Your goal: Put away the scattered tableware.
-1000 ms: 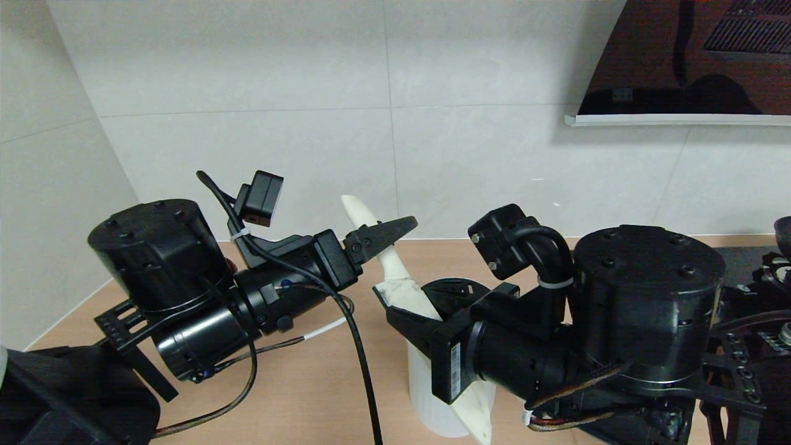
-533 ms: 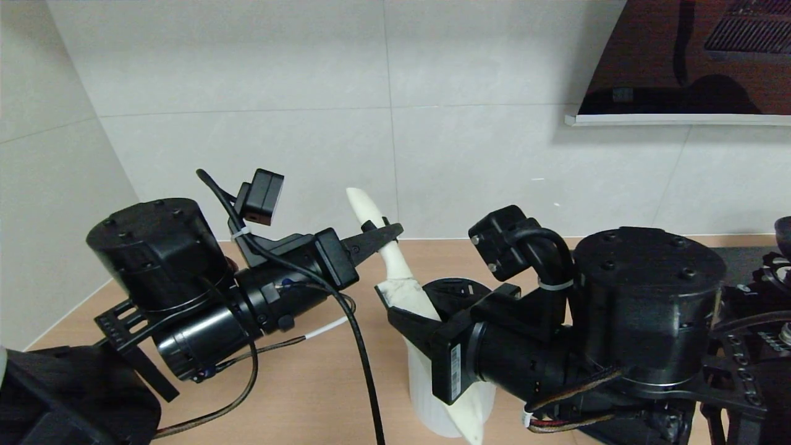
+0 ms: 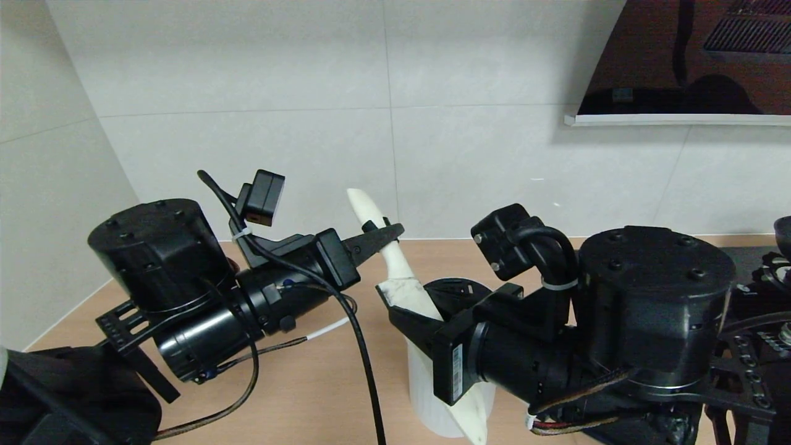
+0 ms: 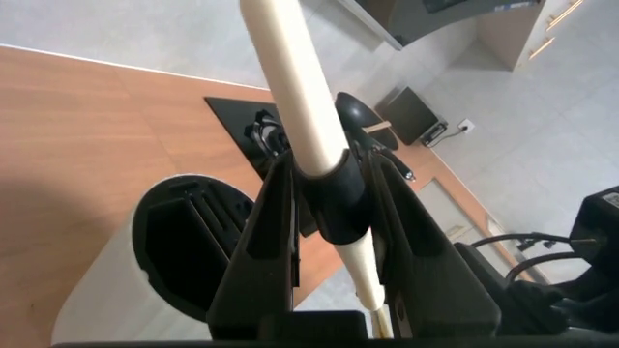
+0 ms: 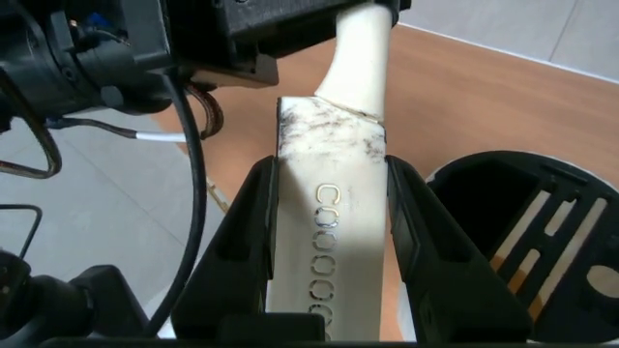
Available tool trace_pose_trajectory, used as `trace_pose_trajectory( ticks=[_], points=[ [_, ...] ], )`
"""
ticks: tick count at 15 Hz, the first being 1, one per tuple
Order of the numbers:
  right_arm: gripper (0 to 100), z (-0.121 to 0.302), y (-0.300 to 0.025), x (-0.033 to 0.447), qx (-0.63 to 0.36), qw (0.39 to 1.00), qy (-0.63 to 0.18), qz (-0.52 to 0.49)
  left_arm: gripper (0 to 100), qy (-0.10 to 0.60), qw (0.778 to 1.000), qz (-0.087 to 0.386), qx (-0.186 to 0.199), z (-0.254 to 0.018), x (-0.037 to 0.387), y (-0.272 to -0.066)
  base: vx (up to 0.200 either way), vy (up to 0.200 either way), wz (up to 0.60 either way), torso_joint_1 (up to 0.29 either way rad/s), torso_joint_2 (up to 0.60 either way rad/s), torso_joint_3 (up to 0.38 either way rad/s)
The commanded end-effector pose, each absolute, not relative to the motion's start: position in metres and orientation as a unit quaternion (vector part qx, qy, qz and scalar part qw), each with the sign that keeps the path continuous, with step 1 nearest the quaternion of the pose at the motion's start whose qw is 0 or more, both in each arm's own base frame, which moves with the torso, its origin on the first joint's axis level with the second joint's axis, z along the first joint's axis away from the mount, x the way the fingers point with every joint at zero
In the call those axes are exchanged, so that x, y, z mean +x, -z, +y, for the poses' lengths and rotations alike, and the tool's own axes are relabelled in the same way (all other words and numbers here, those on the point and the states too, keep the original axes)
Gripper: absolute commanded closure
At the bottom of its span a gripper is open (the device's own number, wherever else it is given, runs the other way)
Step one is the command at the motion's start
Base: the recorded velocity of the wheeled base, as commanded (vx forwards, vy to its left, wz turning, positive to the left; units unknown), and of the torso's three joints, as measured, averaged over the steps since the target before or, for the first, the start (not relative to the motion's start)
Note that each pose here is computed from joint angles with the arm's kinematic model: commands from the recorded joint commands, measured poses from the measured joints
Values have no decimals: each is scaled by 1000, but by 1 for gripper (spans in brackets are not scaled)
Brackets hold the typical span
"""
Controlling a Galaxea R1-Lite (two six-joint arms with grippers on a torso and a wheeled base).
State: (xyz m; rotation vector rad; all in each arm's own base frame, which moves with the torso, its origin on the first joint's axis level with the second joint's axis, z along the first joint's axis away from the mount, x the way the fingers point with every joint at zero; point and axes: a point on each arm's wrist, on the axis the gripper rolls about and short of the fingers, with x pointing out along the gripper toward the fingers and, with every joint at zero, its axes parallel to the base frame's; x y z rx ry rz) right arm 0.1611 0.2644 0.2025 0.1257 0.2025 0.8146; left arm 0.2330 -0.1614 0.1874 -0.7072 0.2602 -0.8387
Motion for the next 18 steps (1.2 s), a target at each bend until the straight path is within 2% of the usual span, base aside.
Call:
trace_pose_trajectory(
  ticks=[1, 7, 12, 13, 14, 18],
  points=[
    [0, 264, -203, 161, 62, 912, -394, 97, 100, 403, 843, 123, -335, -163, 230, -189, 0, 0, 0, 0, 0, 0],
    [0, 257, -211, 161, 72, 915, -388, 86, 100, 391, 849, 105, -339, -163, 230, -196, 0, 0, 0, 0, 0, 0],
    [0, 192, -224, 215, 91, 957, -267, 61, 100, 380, 856, 83, -342, -155, 222, -218, 0, 0, 0, 0, 0, 0],
    [0, 177, -222, 220, 90, 964, -243, 63, 100, 361, 863, 83, -342, -154, 223, -226, 0, 0, 0, 0, 0, 0],
    [0, 169, -222, 223, 91, 966, -232, 61, 100, 324, 882, 74, -335, -152, 223, -238, 0, 0, 0, 0, 0, 0],
    [0, 166, -221, 223, 90, 967, -229, 63, 100, 195, 933, 47, -298, -151, 230, -269, 0, 0, 0, 0, 0, 0]
  ],
)
